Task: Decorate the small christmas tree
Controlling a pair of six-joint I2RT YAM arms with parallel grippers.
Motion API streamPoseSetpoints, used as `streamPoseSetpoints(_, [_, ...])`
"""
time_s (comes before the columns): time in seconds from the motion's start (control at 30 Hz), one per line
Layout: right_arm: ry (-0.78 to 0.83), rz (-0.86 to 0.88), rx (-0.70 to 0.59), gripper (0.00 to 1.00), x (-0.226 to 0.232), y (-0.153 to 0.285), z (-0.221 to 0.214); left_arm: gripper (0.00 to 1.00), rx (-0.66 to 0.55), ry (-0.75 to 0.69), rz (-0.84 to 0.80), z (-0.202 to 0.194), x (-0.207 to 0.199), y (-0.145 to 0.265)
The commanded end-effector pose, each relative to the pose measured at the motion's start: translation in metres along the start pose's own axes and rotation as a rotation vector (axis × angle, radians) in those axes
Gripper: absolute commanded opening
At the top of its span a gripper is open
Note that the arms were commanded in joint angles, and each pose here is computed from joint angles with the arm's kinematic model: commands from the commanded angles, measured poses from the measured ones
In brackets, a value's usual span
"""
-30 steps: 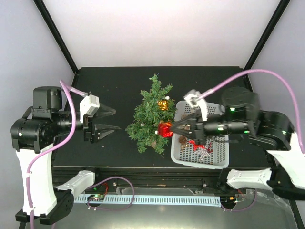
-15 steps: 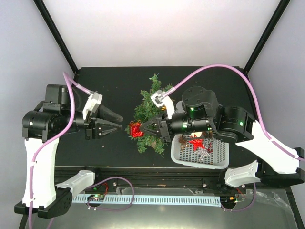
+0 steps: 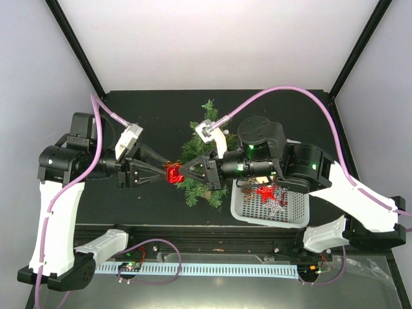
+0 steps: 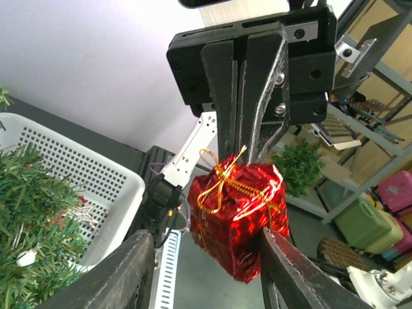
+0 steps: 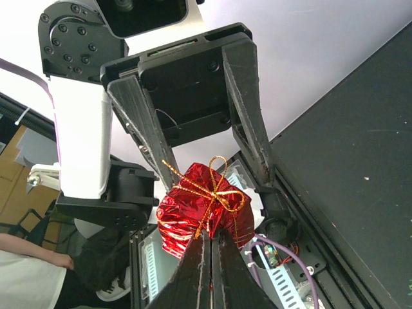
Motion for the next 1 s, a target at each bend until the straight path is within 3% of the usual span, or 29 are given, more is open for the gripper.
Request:
streamPoseSetpoints(0.0, [-0.014, 0.025, -0.028, 0.01, 0.004, -0.005, 0.001, 0.46, -0.007, 0.009, -0.082, 0.003, -0.007, -0.001])
streamPoseSetpoints(0.17, [-0.026, 0.023, -0.031, 0.01, 0.002, -0.008, -0.002, 0.34, 0.000, 0.020, -0.104, 0.001, -0.007, -0.002])
streamPoseSetpoints(0.3, [-0.029, 0.019, -0.040, 0.01, 0.002, -0.008, 0.000, 0.03, 0.009, 0.030, -0.105, -0.003, -0.006, -0.004])
streamPoseSetpoints(0.47, [-0.034, 0.012, -0.053, 0.02, 0.002, -0.006, 0.000, 0.02, 0.017, 0.029, -0.088, -0.009, -0.004, -0.005])
streamPoseSetpoints(0.73, [-0.050, -0.078, -0.099, 0.42, -0.008, 0.013, -0.005, 0.02, 0.034, 0.002, -0.007, -0.012, 0.011, -0.006])
streamPoseSetpoints(0.97, [-0.084, -0.193, -0.180, 0.48, -0.022, 0.043, -0.014, 0.02, 0.054, -0.017, 0.076, -0.013, 0.037, -0.008])
Point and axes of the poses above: each gripper's point midway between its finger pads, its own y axis back along the fingers, its own x axis along the line the jaws close on, z = x × y, the point moved 6 cm from there along y, back along the fingers, and after that the axes turned 13 degrees about y, right-handed, at the moved point
